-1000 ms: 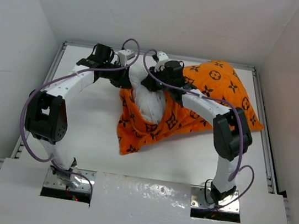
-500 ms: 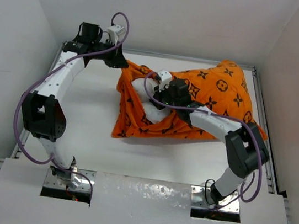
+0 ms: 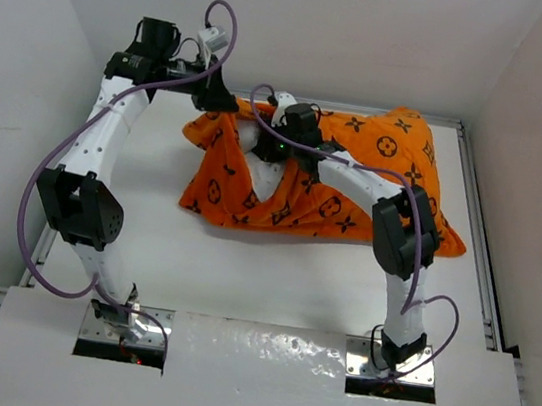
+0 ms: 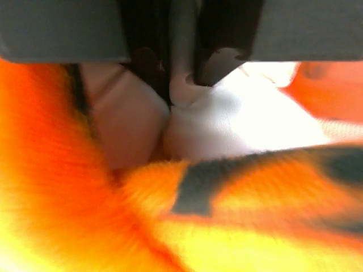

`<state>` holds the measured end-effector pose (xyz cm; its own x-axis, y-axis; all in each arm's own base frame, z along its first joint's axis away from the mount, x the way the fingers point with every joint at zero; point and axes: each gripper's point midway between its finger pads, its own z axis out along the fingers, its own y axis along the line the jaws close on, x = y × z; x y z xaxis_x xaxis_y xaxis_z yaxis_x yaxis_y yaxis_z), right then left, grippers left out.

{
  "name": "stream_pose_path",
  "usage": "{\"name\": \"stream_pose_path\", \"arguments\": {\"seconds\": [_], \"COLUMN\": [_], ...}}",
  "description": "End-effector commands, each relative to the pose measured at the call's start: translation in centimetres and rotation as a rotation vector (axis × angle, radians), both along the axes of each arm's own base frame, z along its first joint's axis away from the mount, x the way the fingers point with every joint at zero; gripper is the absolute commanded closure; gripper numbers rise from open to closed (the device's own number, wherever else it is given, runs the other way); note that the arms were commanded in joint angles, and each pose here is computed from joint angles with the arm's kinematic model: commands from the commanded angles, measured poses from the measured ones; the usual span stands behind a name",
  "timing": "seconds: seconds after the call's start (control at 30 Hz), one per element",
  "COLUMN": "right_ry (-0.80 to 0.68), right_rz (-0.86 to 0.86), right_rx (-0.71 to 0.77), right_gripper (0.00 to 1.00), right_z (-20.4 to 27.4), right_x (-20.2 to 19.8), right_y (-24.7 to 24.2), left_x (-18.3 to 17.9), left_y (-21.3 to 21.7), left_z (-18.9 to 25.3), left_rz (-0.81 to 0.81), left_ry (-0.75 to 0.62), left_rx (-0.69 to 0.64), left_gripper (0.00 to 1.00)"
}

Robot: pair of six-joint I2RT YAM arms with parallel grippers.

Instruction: Put the pillow into the pillowcase

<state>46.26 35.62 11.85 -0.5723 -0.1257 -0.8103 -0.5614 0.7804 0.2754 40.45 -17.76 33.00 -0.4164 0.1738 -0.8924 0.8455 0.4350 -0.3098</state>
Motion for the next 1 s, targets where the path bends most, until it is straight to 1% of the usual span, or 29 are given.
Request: {"name": "stream_pose_path", "arguments": {"seconds": [0.0,0.03,0.07,0.1,0.13,0.17,0.2,0.23,0.27,0.3,0.33,0.37,0.4,0.43,0.47,0.5,0.53,0.57,0.6,0.63,0.67,0.7,0.73,0.8,0.83,0.9,0.93,0.97], "right_ry": [-0.034,-0.057,-0.076,-0.124,-0.152,-0.173,-0.241,-0.261,-0.258,-0.290,-0.298,-0.300,-0.273,-0.273,-0.232,-0.188,-0.168,-0.096,-0.068,-0.038,0.004,0.021,0.049,0.057,0.059,0.064,0.057,0.074], "right_rz": [-0.044,-0.013,0.015,0.018,0.022,0.020,0.010,0.005,-0.006,-0.016,-0.021,-0.028,-0.053,-0.068,-0.081,-0.106,-0.146,-0.174,-0.184,-0.197,-0.211,-0.216,-0.217,-0.218,-0.227,-0.223,-0.214,-0.212], "right_rx": [0.098,0.122,0.148,0.174,0.183,0.181,0.190,0.189,0.176,0.179,0.177,0.170,0.145,0.143,0.115,0.099,0.083,0.063,0.051,0.038,0.030,0.024,0.009,0.000,-0.015,-0.020,-0.017,-0.035], "right_gripper": [0.67,0.58,0.43,0.37,0.33,0.24,0.20,0.16,0.14,0.21,0.35,0.54,0.91,1.00,1.00,1.00,0.84,0.69,0.58,0.42,0.37,0.34,0.32,0.32,0.35,0.40,0.46,0.65], "right_z": [3.0,4.6,6.3,9.5,11.1,12.5,15.7,16.9,17.5,19.5,20.1,20.5,19.6,19.9,18.0,16.7,15.9,13.4,12.3,11.1,9.7,8.9,7.5,6.4,5.3,4.4,4.6,3.4], "right_x": [0.5,0.2,-0.2,-0.4,-0.7,-1.1,-1.6,-2.0,-2.5,-3.2,-3.5,-3.9,-4.2,-4.8,-5.3,-5.7,-5.9,-6.6,-6.9,-7.1,-7.6,-7.6,-7.6,-7.3,-6.7,-6.0,-5.5,-5.1], "right_y": [-1.6,-1.0,-0.7,-1.0,-1.2,-1.6,-2.4,-2.8,-3.5,-4.2,-4.6,-5.0,-5.8,-6.4,-6.9,-7.4,-8.2,-8.6,-8.8,-8.9,-8.8,-8.8,-8.6,-8.0,-7.8,-7.3,-6.8,-6.6], "left_x": [-2.0,-1.4,-0.8,0.8,2.0,3.8,4.7,5.6,6.5,6.6,6.7,6.6,6.0,5.6,5.2,4.7,4.3,4.5,5.1,5.4,6.2,7.3,8.4,10.1,10.9,11.2,11.2,11.3], "left_y": [-0.9,-0.7,-0.3,1.1,1.9,3.9,5.1,5.8,6.8,7.0,6.8,6.4,5.3,4.7,4.0,2.9,2.6,2.2,1.9,1.8,1.7,1.7,1.9,3.2,3.9,4.2,4.3,4.6], "left_z": [0.6,-0.3,-1.3,-2.2,-2.4,-2.8,-2.7,-2.2,-1.3,-0.9,-0.5,0.2,-0.1,-1.3,-2.6,-3.9,-6.4,-8.1,-8.8,-9.8,-10.9,-11.3,-12.4,-13.2,-13.9,-14.4,-14.5,-14.5], "left_rz": [-0.028,0.004,0.045,0.141,0.202,0.324,0.390,0.433,0.483,0.473,0.463,0.442,0.396,0.360,0.331,0.304,0.272,0.288,0.314,0.321,0.340,0.381,0.412,0.507,0.546,0.568,0.576,0.591], "left_ry": [-0.084,-0.073,-0.058,-0.068,-0.089,-0.110,-0.127,-0.154,-0.189,-0.216,-0.230,-0.249,-0.237,-0.222,-0.201,-0.185,-0.164,-0.152,-0.155,-0.143,-0.134,-0.133,-0.120,-0.118,-0.111,-0.103,-0.103,-0.107], "left_rx": [0.021,0.037,0.057,0.124,0.158,0.235,0.267,0.287,0.319,0.340,0.342,0.334,0.324,0.337,0.354,0.387,0.436,0.492,0.498,0.511,0.533,0.525,0.540,0.586,0.617,0.631,0.636,0.642], "left_gripper": [0.89,0.86,0.82,0.73,0.66,0.54,0.49,0.46,0.39,0.38,0.38,0.38,0.40,0.44,0.56,0.61,0.64,0.64,0.63,0.61,0.57,0.56,0.56,0.56,0.56,0.56,0.59,0.61]}}
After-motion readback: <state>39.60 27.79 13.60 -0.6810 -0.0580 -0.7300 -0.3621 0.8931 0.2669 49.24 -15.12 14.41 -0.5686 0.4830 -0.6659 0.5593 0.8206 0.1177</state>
